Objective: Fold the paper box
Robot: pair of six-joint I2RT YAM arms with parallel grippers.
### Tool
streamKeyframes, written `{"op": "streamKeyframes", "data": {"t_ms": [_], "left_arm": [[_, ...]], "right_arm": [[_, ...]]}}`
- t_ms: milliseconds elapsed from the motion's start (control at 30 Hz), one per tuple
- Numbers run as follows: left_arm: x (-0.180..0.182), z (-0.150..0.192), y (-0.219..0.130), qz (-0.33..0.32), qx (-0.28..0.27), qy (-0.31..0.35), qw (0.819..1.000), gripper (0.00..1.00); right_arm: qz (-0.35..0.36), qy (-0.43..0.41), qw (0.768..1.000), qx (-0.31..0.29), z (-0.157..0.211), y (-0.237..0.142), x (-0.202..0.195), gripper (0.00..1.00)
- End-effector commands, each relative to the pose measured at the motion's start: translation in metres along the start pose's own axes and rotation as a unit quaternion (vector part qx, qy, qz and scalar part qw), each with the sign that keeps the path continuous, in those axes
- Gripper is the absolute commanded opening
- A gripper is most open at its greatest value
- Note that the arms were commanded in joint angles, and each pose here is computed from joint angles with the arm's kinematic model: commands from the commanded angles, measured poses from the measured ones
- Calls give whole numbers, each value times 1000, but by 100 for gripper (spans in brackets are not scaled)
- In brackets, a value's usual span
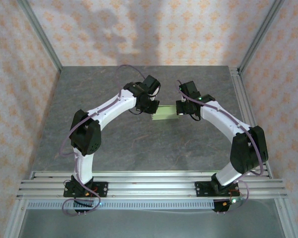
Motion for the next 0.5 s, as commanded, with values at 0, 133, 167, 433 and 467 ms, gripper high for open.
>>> {"op": "streamKeyframes", "data": {"t_ms": [0, 133, 167, 433, 467], "left_arm": [[-9, -6, -21, 39, 2, -26, 999, 0], [-11, -7, -23, 53, 9, -43, 998, 0], [-10, -8, -23, 55, 10, -48, 997, 0], [-5, -11, -23, 71, 24, -82, 994, 0], [-5, -12, -23, 74, 25, -85, 993, 0]], "right_arm": [[9, -1, 1000, 26, 7, 1, -4, 4], [13, -5, 1000, 28, 8, 2, -4, 4], [16, -6, 999, 29, 8, 2, -5, 4], [25, -13, 999, 30, 5, 2, -7, 4], [24, -13, 999, 29, 4, 1, -6, 4]]}}
Point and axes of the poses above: each hand's point on the last joint's axis, 136 mm out from that joint toward the fingers, its own y axis out along the fingers, its own x axis along the line the jaws close on, z = x × y, the point moved 2 cm from there along -y, back along the fingers, and after that the axes turned 7 degrees about -y, right-handed, at the moved point
